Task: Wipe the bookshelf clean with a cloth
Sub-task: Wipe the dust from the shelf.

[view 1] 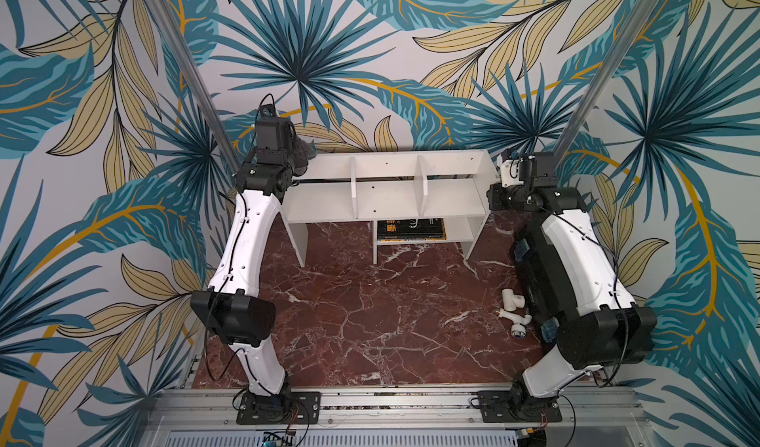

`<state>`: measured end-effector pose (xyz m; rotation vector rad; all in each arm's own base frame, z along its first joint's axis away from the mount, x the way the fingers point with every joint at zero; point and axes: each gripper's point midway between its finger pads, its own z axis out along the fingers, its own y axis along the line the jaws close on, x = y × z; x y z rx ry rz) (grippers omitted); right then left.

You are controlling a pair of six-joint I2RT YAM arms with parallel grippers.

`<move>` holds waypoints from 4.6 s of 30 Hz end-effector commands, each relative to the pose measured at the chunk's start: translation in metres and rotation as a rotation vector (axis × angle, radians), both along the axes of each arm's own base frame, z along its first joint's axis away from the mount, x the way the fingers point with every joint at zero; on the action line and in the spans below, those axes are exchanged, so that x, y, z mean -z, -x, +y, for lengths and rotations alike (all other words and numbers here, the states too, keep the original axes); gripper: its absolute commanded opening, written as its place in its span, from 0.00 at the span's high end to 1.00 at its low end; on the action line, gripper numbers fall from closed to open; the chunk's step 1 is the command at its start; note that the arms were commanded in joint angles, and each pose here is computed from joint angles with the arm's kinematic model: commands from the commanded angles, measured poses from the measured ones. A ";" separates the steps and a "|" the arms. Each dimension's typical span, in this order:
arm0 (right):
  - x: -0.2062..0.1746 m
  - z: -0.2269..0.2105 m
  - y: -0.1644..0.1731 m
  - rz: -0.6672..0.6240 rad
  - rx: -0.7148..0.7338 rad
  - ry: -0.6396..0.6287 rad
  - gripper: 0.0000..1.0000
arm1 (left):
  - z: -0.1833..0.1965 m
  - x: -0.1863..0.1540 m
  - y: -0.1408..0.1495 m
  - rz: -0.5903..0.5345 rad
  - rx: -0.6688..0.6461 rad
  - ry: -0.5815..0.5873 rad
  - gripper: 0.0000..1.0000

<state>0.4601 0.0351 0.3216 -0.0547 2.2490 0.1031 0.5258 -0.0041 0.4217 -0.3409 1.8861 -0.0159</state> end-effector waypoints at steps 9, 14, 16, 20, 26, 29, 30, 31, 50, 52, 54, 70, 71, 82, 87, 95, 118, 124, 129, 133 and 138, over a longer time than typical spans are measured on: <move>0.000 0.021 0.025 0.038 0.070 -0.204 1.00 | -0.103 0.012 -0.010 -0.018 0.354 0.136 1.00; 0.001 0.014 0.032 0.050 0.129 -0.188 1.00 | -0.128 0.023 0.000 0.001 0.461 0.179 1.00; 0.002 0.013 0.032 0.049 0.139 -0.193 1.00 | -0.128 0.034 0.001 0.036 0.464 0.167 1.00; 0.003 0.011 0.030 0.049 0.145 -0.182 1.00 | -0.085 0.044 0.007 0.066 0.269 0.102 1.00; 0.005 0.013 0.024 0.057 0.133 -0.174 1.00 | -0.009 0.020 0.041 0.011 0.020 0.036 1.00; 0.005 0.011 0.021 0.059 0.138 -0.161 1.00 | 0.008 0.003 0.062 -0.017 -0.030 -0.040 1.00; 0.005 0.010 0.020 0.061 0.141 -0.154 1.00 | 0.013 -0.001 0.069 -0.023 -0.049 -0.065 1.00; 0.005 0.010 0.019 0.063 0.143 -0.152 1.00 | 0.018 -0.005 0.075 -0.026 -0.066 -0.086 1.00; 0.001 0.014 0.018 0.054 0.126 -0.169 1.00 | -0.067 -0.040 0.021 -0.144 0.243 0.138 1.00; 0.002 0.015 0.018 0.057 0.123 -0.171 1.00 | -0.092 -0.054 0.020 -0.173 0.323 0.136 1.00; 0.002 0.014 0.018 0.056 0.125 -0.170 1.00 | -0.115 -0.057 0.020 -0.172 0.393 0.110 1.00; 0.002 0.016 0.016 0.050 0.125 -0.185 1.00 | -0.066 -0.031 0.029 -0.040 0.131 -0.131 1.00; 0.002 0.016 0.015 0.047 0.125 -0.187 1.00 | -0.058 -0.029 0.032 -0.026 0.108 -0.139 1.00; 0.005 0.015 0.010 0.043 0.128 -0.182 1.00 | -0.018 0.044 0.070 0.093 0.093 -0.111 1.00; 0.006 0.016 0.009 0.046 0.132 -0.190 1.00 | -0.079 0.105 0.077 0.171 0.314 -0.046 1.00; 0.006 0.015 0.012 0.050 0.128 -0.180 1.00 | -0.094 0.152 0.050 0.292 0.274 -0.067 1.00; 0.003 0.016 -0.001 0.056 0.124 -0.163 1.00 | -0.053 0.059 0.058 0.121 0.154 -0.085 1.00; -0.006 0.010 0.004 0.043 0.149 -0.156 0.81 | -0.064 -0.001 0.074 -0.030 0.234 -0.066 1.00; -0.026 -0.005 0.014 0.009 0.205 -0.098 0.42 | -0.083 -0.039 0.092 -0.143 0.355 -0.014 1.00; -0.062 -0.030 0.032 -0.069 0.300 -0.017 0.11 | -0.108 -0.063 0.108 -0.221 0.505 0.042 1.00; -0.106 -0.011 0.049 -0.163 0.250 -0.017 0.04 | -0.156 -0.088 0.143 -0.333 0.827 0.141 1.00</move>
